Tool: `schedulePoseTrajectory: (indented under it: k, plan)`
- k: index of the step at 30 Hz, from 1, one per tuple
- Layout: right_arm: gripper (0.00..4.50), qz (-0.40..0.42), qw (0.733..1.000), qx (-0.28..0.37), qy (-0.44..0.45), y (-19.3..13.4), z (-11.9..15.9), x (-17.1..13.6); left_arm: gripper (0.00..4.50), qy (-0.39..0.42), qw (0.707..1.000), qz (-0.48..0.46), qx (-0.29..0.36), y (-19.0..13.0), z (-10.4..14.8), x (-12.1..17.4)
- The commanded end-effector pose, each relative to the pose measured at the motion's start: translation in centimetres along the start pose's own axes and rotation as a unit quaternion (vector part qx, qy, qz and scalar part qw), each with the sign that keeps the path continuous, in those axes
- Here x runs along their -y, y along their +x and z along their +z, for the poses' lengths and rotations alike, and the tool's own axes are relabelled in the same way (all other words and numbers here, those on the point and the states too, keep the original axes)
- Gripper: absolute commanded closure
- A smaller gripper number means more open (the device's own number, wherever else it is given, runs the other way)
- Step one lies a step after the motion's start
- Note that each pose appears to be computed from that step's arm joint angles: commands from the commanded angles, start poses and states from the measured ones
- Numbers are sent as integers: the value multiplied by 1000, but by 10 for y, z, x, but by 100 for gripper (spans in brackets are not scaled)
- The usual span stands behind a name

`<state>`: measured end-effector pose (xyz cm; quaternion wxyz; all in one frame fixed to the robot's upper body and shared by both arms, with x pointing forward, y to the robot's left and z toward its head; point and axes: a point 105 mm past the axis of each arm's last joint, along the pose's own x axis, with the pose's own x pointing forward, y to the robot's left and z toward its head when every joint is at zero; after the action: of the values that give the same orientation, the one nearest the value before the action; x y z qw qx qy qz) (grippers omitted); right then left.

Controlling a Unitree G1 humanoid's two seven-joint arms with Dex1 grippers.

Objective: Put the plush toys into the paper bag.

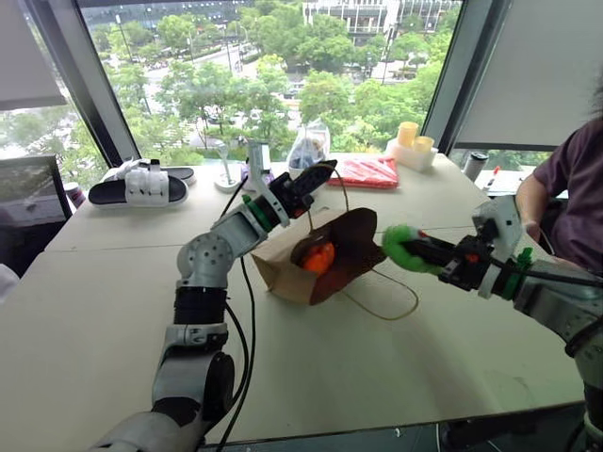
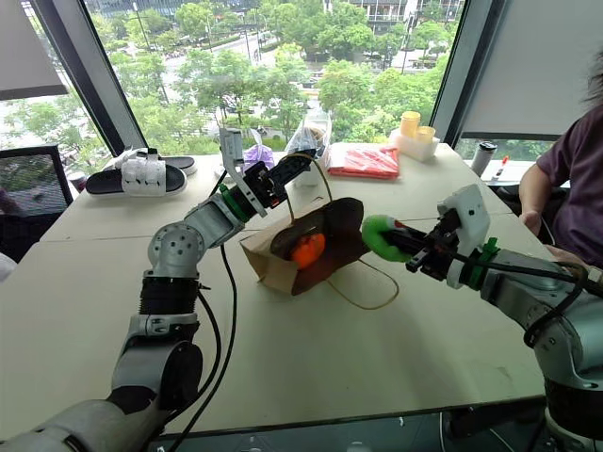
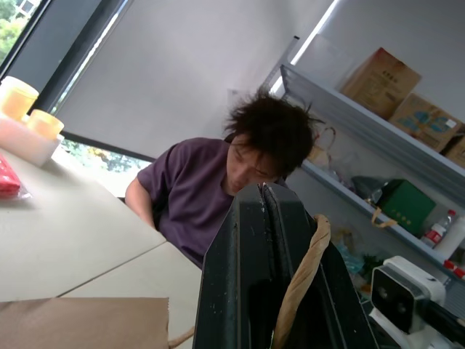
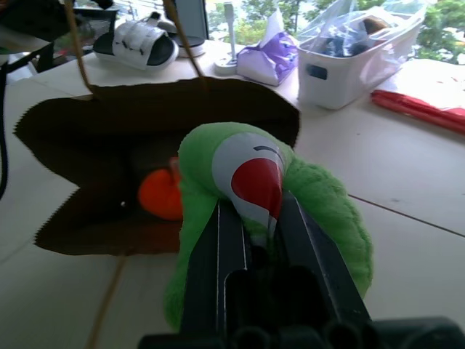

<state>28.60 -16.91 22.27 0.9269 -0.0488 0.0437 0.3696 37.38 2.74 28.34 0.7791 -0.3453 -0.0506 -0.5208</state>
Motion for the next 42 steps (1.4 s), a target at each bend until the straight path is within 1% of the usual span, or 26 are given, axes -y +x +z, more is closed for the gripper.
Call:
schedulePoseTrajectory:
  k: [1,5,10,12,15,18,19,22,23,25,29,32,34,37,39,42]
  plan:
    - [445,20,999,26,14,16,7,-21,450,0,999,-32,17,9,10,15]
    - [445,2,999,18,27,45,-2,-18,450,-5,999,-40,13,10,6,19]
    - [445,-43,999,9,30,79,-8,3,450,-10,999,-45,13,8,4,22]
    - [445,-56,998,10,17,90,-8,10,450,-11,999,-44,15,7,5,22]
    - [445,-53,999,8,-5,101,-9,11,450,-9,999,-37,22,4,8,21]
    - [331,-59,998,0,-12,105,-13,13,450,-10,999,-25,32,0,13,17]
    - [283,-62,998,-2,-15,105,-13,14,450,-14,999,-19,40,-1,17,15]
    - [123,-60,998,-1,-22,105,-12,12,450,-28,998,-6,64,-1,26,9]
    - [79,-59,998,2,-20,103,-11,11,450,-31,997,-2,69,-1,29,8]
    - [79,-55,998,8,-19,98,-9,9,450,-35,997,1,73,0,31,6]
    - [79,-10,999,46,-3,72,4,-5,450,-32,997,2,70,1,31,4]
    - [79,1,998,67,20,54,11,-9,450,-33,997,2,68,1,30,3]
    - [79,3,995,87,44,35,16,-8,450,-35,997,1,65,2,28,2]
    - [79,-29,989,120,80,9,22,4,450,-39,997,-2,60,3,24,2]
    - [79,-39,987,122,95,-1,21,8,450,-39,997,-4,59,4,24,2]
    - [79,-85,986,68,128,-24,-13,19,450,-39,997,-5,59,3,25,1]
